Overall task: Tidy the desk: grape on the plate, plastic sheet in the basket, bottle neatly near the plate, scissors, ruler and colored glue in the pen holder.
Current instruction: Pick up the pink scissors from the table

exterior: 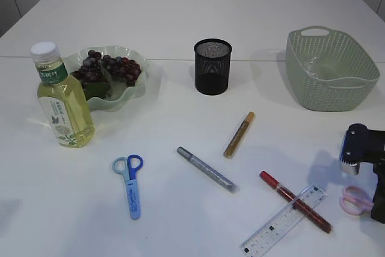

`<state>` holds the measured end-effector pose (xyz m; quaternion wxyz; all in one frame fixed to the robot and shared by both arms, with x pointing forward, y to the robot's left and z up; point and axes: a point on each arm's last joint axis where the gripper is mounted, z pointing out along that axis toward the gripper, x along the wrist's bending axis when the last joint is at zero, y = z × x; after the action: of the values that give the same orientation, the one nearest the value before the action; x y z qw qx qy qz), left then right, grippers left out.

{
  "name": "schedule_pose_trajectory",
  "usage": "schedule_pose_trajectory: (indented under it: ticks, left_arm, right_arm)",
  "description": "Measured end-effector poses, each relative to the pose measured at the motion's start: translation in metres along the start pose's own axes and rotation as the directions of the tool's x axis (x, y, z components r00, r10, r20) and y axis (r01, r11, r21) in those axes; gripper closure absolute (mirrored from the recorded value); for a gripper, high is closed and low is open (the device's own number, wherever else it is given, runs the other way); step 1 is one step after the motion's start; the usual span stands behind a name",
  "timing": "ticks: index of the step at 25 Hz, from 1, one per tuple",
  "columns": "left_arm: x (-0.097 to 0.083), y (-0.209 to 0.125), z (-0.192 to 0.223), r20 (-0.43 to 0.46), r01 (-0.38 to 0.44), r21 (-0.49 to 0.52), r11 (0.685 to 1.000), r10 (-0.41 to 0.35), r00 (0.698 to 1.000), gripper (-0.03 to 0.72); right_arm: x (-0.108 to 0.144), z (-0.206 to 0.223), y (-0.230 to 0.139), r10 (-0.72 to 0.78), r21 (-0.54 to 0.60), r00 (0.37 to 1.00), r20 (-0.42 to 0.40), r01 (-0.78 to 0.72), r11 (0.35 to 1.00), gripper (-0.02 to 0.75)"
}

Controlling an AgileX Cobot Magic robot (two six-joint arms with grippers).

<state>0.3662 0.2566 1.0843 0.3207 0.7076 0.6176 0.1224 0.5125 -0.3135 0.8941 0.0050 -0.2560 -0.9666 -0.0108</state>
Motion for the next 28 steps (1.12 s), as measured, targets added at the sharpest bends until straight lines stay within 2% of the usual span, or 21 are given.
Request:
schedule_pose_trajectory:
  ticks: [9, 17, 28]
  left_arm:
    - [0.0, 0.0, 0.0, 0.001, 0.001, 0.0, 1.0, -0.001, 1.0, 0.219]
    - [0.0, -0.001, 0.0, 0.003, 0.002, 0.012, 1.0, -0.002, 1.0, 0.219]
    - [-0.001, -0.003, 0.0, 0.007, 0.005, 0.034, 0.999, -0.006, 1.0, 0.219]
  right_arm:
    - [0.001, 0.0, 0.0, 0.323, 0.007, 0.947, -0.007, -0.322, 0.947, 0.552]
    - [0.004, 0.0, 0.0, 0.617, 0.028, 0.786, -0.038, -0.616, 0.787, 0.552]
    - [0.009, -0.004, 0.01, 0.76, 0.042, 0.63, -0.16, -0.764, 0.643, 0.552]
